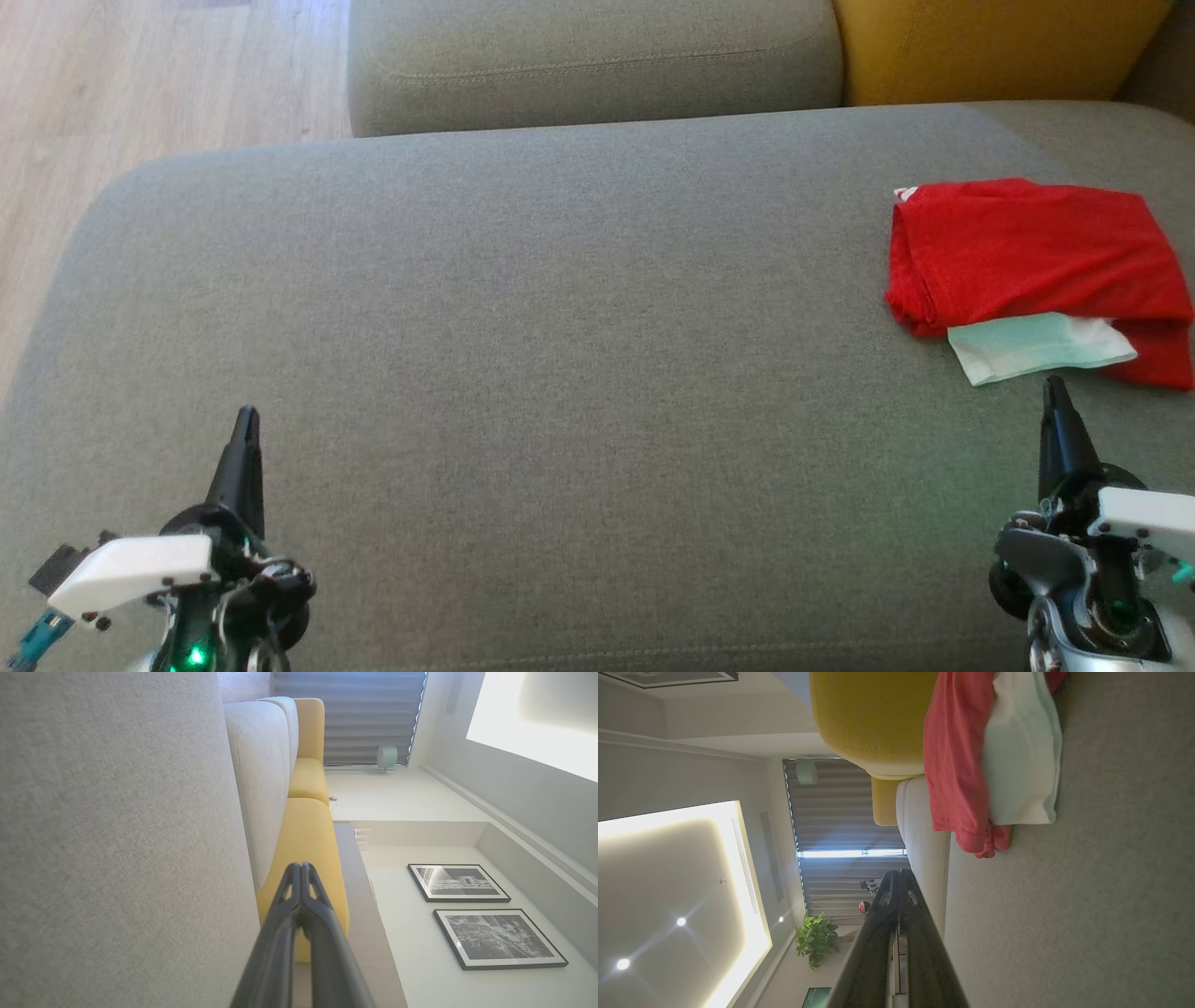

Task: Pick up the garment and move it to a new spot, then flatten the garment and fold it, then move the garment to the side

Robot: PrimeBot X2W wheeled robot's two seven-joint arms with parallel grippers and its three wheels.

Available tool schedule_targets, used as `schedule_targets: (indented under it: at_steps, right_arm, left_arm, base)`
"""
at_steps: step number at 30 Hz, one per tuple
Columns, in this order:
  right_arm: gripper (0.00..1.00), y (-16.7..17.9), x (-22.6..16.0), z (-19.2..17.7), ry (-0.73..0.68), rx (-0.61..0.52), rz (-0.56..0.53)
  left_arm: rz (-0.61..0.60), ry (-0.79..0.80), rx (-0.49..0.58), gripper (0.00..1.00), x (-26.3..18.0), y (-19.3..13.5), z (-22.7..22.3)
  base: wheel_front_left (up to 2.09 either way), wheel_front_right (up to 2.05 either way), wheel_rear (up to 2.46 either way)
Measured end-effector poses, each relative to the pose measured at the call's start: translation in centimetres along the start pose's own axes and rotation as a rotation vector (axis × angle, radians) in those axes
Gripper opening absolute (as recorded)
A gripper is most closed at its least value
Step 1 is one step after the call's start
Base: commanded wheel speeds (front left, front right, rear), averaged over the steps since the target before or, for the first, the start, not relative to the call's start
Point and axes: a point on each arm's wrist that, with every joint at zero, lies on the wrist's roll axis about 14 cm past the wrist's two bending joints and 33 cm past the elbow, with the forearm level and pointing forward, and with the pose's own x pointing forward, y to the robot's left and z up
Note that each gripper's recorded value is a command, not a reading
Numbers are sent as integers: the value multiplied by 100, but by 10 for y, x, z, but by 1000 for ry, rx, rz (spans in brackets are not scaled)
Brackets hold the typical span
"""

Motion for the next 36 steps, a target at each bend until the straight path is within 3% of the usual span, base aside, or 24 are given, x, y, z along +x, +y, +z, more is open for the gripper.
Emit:
schedule_targets:
  at_steps: [36]
  right_arm:
    - [0,1,0,0,0,0,2]
  left_arm:
    - [1,4,-1,0,0,0,0]
  base:
    - [0,0,0]
